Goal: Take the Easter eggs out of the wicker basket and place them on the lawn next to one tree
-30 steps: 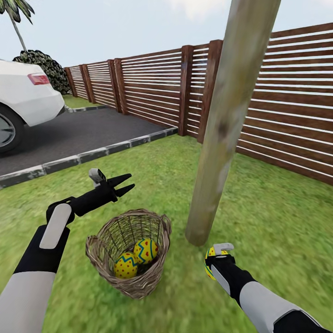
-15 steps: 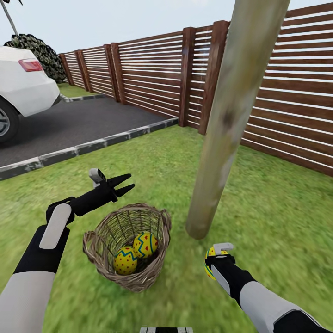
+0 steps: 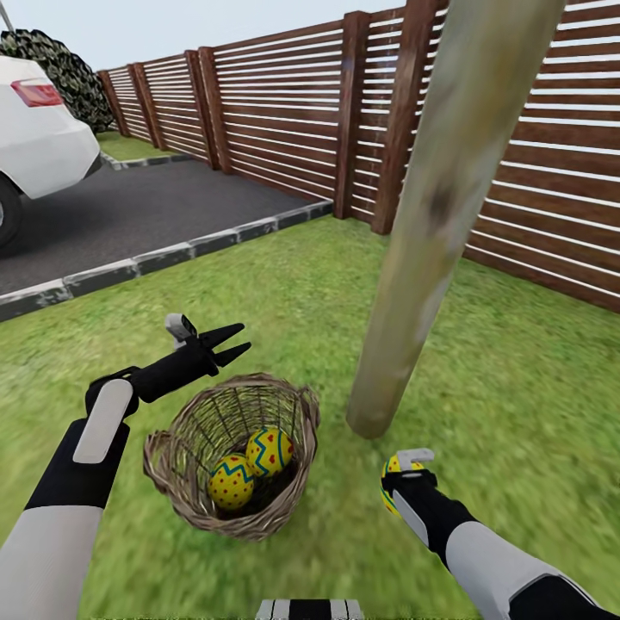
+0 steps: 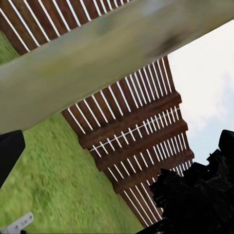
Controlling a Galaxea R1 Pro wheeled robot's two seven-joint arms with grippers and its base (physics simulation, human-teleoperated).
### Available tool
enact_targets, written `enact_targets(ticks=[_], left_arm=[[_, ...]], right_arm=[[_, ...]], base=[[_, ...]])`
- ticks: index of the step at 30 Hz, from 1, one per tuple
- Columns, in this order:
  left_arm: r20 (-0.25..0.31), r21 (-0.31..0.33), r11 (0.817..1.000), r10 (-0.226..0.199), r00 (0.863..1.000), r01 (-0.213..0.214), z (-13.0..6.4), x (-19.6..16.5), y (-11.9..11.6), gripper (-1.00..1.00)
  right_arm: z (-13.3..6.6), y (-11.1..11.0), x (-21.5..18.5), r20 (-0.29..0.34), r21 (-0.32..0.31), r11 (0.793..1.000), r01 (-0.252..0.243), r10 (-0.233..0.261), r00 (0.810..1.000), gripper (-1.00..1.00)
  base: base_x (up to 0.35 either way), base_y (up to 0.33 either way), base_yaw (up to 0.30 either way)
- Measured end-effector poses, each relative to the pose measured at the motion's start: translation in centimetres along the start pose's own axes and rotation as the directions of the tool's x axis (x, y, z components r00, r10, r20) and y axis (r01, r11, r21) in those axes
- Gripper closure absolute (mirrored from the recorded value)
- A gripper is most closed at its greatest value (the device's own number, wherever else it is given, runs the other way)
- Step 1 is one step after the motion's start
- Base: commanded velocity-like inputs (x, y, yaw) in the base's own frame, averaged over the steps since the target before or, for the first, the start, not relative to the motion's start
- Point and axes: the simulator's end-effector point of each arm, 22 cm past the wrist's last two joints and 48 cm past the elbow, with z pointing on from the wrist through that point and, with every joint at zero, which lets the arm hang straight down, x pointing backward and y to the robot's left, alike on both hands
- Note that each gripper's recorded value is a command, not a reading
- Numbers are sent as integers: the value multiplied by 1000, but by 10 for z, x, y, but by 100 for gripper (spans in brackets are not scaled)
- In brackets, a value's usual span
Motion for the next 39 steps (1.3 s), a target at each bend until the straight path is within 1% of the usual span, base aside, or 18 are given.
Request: enact_targets(ticks=[2,6,10,14,18,39], left_arm=[[0,-3,1000,-6,1000,6,0,1,5,-100],[-2,-6,1000,-17,1000,17,0,3,13,-100],[-4,-6,1000,-14,1000,14,-1,4,17,-100],[3,6,999,-35,999,35,-2,4,23,-100],[-1,-15,999,-41,999,41,-7,4,35,-100],[0,-59,992,-114,994,113,-13,18,89,-100]], right_arm=[[3,1,-1,13,-2,1000,-6,6,1000,100],[8,4,3,13,-4,1000,-4,4,1000,100],[14,7,10,0,-6,1000,-1,1,1000,100],[19,9,18,-15,-7,1000,2,-2,1000,100],[25,11,26,-31,-9,1000,6,-6,1000,100],[51,22,70,-105,-19,1000,21,-23,994,100]], base=[[0,0,0],[0,0,0],[0,0,0],[0,0,0],[0,0,0],[0,0,0]])
